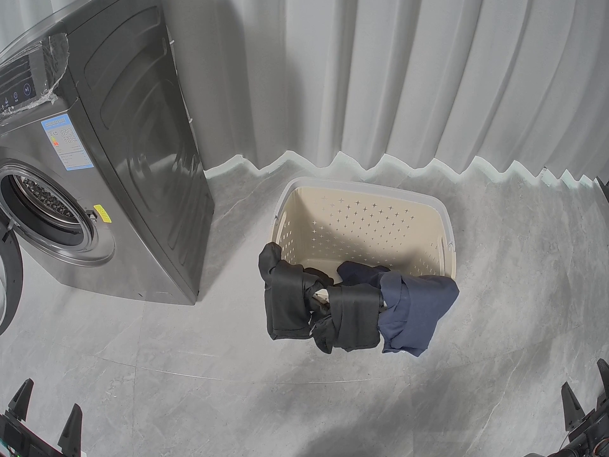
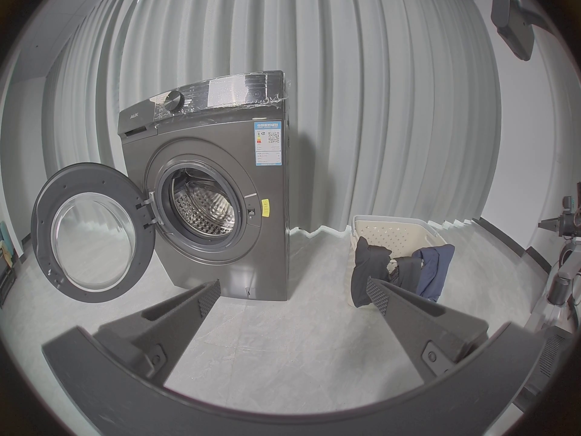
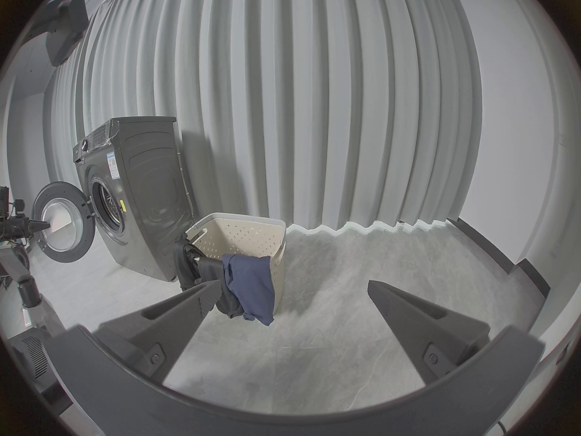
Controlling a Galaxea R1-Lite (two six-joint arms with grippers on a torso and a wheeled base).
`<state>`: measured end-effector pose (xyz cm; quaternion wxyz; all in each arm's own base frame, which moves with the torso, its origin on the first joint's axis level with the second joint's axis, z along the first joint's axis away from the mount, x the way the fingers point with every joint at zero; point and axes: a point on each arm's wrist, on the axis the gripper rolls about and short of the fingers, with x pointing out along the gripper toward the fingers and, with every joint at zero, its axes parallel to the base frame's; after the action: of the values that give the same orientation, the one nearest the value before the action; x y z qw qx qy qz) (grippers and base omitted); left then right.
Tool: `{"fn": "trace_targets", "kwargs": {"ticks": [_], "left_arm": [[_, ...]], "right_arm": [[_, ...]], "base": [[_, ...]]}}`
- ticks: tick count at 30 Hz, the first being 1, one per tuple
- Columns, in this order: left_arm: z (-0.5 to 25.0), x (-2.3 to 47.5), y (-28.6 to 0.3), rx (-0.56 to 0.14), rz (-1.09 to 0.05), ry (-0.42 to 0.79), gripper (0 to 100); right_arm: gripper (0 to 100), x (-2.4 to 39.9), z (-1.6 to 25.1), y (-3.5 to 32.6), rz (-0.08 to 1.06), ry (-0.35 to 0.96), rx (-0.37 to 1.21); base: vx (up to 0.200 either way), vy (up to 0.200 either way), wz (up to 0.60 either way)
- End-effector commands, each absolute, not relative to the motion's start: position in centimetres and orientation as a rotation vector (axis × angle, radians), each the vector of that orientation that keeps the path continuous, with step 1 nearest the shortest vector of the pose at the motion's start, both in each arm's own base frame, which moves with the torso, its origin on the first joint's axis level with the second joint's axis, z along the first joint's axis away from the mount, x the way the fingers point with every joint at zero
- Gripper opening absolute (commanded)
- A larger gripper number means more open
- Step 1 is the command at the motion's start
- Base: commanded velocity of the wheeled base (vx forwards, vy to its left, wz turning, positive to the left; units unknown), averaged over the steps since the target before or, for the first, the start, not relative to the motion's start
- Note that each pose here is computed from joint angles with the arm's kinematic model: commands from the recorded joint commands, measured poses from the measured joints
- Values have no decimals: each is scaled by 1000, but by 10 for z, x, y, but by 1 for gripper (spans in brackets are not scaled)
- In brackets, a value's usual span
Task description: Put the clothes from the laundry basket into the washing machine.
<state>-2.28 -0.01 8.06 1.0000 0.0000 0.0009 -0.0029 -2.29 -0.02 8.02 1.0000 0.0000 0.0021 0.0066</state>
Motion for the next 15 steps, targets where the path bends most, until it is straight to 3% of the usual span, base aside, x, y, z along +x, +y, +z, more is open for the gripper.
{"fn": "trace_targets", "kwargs": {"ticks": [1, 5, 8, 15], "left_arm": [[75, -22, 0, 0, -5, 8, 100], [75, -22, 0, 0, -6, 8, 100], [75, -22, 0, 0, -6, 8, 100], [75, -22, 0, 0, -6, 8, 100]], "right_arm": [[100, -23, 76, 0, 15, 0, 3], [100, -23, 76, 0, 14, 2, 8], [100, -23, 76, 0, 14, 0, 3], [100, -23, 75, 0, 12, 3, 0]], "base": [[0, 0, 0], [0, 0, 0], [200, 0, 0], [0, 0, 0]]}}
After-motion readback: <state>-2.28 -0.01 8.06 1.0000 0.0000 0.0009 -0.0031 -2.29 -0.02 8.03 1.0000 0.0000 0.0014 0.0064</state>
